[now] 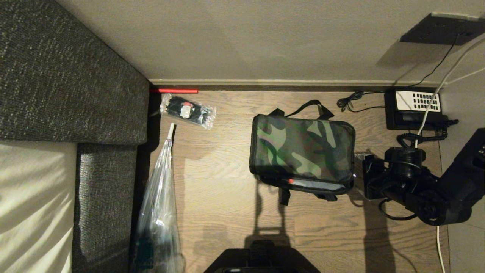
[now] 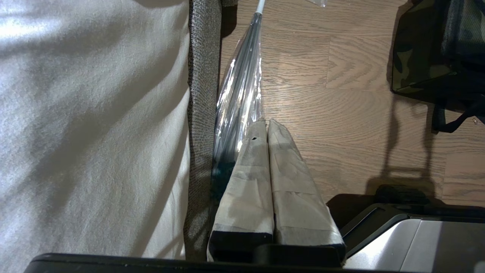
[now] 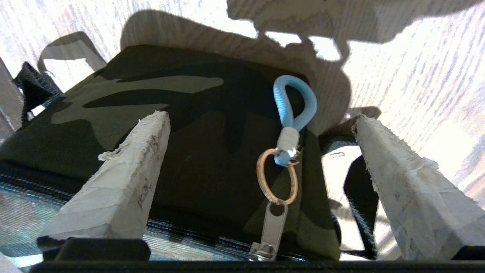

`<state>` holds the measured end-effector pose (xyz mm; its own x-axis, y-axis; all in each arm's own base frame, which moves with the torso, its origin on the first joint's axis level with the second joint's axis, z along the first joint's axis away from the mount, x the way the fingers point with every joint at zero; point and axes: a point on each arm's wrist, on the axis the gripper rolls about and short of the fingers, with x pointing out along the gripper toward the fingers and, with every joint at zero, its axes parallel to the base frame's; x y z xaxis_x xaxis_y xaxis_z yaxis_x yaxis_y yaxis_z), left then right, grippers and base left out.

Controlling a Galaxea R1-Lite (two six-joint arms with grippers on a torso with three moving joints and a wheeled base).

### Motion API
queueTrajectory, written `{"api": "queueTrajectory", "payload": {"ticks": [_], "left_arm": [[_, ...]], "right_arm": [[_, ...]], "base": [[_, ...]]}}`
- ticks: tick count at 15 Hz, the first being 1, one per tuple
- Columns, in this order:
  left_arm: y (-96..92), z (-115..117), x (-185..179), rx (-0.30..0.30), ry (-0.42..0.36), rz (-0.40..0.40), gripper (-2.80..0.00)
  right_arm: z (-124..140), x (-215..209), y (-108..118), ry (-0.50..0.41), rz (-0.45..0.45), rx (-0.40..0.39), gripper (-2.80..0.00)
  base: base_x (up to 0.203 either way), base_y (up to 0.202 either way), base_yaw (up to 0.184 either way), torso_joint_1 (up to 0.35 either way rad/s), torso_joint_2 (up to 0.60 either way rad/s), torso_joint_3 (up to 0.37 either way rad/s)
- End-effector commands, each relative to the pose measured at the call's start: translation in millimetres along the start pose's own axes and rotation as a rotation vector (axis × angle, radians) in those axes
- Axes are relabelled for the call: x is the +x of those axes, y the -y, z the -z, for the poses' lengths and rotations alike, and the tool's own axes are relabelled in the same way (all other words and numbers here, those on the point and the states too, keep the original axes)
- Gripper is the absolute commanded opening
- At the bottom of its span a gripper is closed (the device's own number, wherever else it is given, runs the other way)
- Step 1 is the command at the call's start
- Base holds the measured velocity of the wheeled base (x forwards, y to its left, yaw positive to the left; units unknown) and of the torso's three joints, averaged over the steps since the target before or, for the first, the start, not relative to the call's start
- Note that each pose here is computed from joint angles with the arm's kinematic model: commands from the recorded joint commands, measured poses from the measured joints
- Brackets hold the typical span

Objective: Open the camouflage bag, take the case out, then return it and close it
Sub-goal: Open the top of the storage box

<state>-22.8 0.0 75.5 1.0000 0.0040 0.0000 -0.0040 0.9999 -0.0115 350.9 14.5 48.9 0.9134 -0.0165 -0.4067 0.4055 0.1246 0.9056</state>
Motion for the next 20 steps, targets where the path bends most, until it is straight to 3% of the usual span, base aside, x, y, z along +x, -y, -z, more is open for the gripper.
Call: {"api": "queueTrajectory", "payload": {"ticks": [1,10,11,12,20], "left_arm": [[0.0,0,0,-0.001,0.000,-0.001,-2.80],[0.0,0,0,-0.001,0.000,-0.001,-2.80],[0.0,0,0,-0.001,0.000,-0.001,-2.80],[0.0,0,0,-0.001,0.000,-0.001,-2.80],[0.0,0,0,-0.001,0.000,-0.001,-2.80]], "right_arm": [[0,2,-2,0.001,-0.013,0.010,0.00],[7,8,-9,-0.015,-0.036,0.022,0.00],[11,9,-8,-0.022,-0.036,0.022,-0.62],[11,10,-7,-0.023,-0.033,0.021,-2.80],[11,8,-6,-0.032,-0.024,0.009,-2.80]], "base": [[0.000,0.000,0.000,0.000,0.00,0.000],[0.000,0.000,0.000,0.000,0.00,0.000],[0.000,0.000,0.000,0.000,0.00,0.000],[0.000,0.000,0.000,0.000,0.00,0.000],[0.000,0.000,0.000,0.000,0.00,0.000]]}}
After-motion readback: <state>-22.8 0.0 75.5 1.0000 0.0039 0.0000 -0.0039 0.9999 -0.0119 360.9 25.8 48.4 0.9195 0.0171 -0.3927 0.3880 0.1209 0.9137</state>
